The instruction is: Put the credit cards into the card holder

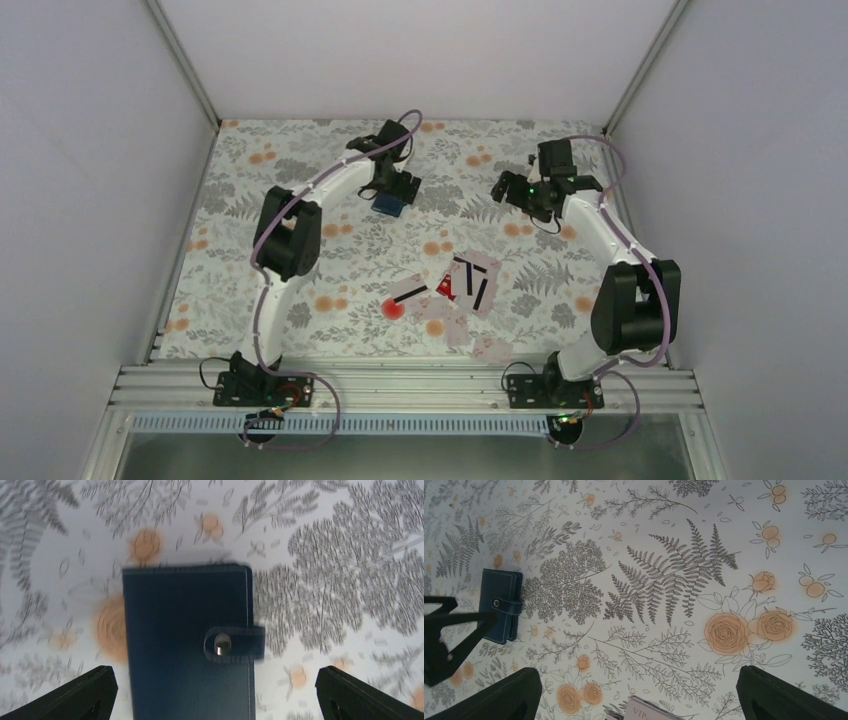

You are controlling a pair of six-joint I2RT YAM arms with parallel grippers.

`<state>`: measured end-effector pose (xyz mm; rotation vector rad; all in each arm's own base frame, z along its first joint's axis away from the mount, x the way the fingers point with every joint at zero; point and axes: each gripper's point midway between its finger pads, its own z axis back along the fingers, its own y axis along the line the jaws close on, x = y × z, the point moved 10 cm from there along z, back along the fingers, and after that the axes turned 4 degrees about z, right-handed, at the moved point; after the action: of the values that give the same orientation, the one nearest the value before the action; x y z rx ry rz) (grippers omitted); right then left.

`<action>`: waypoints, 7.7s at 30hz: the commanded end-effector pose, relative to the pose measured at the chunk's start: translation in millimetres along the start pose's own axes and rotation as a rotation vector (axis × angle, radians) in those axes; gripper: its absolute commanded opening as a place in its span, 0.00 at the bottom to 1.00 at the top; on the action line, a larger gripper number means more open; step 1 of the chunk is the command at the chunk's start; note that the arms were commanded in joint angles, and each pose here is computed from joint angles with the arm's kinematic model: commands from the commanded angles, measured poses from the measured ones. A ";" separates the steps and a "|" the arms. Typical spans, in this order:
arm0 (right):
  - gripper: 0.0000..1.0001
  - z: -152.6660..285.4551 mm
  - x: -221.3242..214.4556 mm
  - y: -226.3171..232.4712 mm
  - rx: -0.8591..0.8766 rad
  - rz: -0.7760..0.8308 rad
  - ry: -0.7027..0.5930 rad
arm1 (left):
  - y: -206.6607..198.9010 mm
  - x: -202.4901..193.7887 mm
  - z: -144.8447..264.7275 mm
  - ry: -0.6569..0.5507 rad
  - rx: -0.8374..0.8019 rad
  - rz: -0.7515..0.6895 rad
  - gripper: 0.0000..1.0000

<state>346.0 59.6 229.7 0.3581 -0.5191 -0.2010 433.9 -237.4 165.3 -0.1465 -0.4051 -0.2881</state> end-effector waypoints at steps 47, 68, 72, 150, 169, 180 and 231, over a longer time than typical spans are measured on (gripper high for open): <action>0.99 -13.7 -17.6 74.1 0.136 0.142 -0.030 | 34.3 -112.7 41.6 0.113 -0.029 0.124 0.78; 0.98 -39.9 -39.2 191.3 0.339 0.141 0.227 | 11.9 -100.2 124.0 -0.296 -0.180 -0.048 0.78; 0.94 -36.7 -36.9 200.4 0.418 0.163 0.236 | 6.6 -98.9 130.8 -0.335 -0.211 -0.092 0.78; 0.04 45.1 -38.1 160.7 0.704 0.320 0.150 | 14.1 -83.7 223.1 -0.482 -0.432 -0.173 1.00; 0.04 8.9 -28.1 168.8 0.533 0.097 0.294 | -35.7 -97.8 191.2 -0.433 -0.209 -0.285 1.00; 0.04 9.3 -30.6 169.3 0.528 0.095 0.316 | -31.7 -97.3 170.5 -0.404 -0.005 -0.240 1.00; 0.04 -110.5 -92.8 178.2 0.817 0.328 0.603 | 92.6 -141.3 141.6 -0.135 -0.142 0.215 0.31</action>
<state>339.2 263.8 167.4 1.0582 -0.0601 0.4127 277.3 -98.3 227.9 -0.5149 -0.5040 -0.1757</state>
